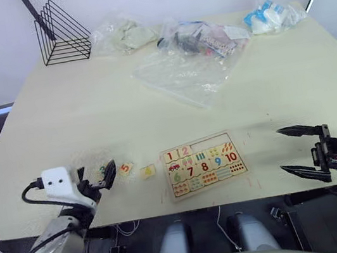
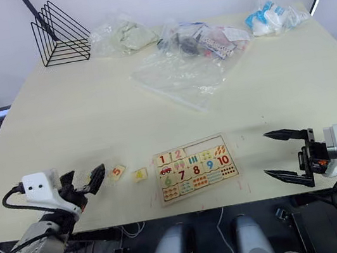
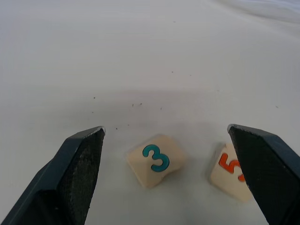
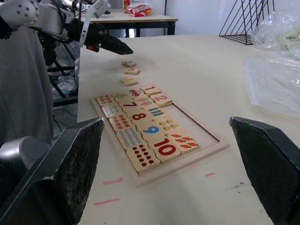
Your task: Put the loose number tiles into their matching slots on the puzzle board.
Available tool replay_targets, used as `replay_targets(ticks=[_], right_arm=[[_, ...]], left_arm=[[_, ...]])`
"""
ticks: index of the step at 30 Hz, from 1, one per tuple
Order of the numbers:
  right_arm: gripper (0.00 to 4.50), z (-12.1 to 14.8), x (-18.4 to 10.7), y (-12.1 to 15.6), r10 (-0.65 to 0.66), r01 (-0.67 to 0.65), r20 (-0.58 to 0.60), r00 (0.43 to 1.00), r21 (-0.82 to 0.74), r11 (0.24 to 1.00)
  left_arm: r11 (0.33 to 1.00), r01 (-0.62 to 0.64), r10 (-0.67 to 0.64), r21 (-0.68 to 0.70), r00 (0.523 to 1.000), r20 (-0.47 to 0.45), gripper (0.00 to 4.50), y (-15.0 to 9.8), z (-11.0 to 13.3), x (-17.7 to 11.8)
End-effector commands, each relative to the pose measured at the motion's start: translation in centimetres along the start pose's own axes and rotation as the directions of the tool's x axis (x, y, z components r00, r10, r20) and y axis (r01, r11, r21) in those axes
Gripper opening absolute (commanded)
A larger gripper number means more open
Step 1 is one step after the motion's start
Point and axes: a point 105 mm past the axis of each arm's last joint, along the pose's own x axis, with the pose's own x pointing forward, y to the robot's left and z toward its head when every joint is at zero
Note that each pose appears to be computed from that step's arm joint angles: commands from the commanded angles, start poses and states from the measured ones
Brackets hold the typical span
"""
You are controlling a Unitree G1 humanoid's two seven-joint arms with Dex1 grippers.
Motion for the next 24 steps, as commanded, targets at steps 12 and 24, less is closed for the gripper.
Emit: replay_targets(ticks=[12,24], right_arm=[[4.50,1.2,0.6,0.3,-0.018,0.019,0.027,0.999,-0.070,0.997],[4.50,1.3,0.8,0.3,-0.022,0.024,0.028,0.999,-0.081,0.996]], left_arm=[[0.767,0.517,-0.522,0.381,0.847,-0.098,4.46,3.6,0.6,0.1],[0.494,0.758,-0.686,0.426,0.641,-0.345,4.46,5.4,0.2,2.0]])
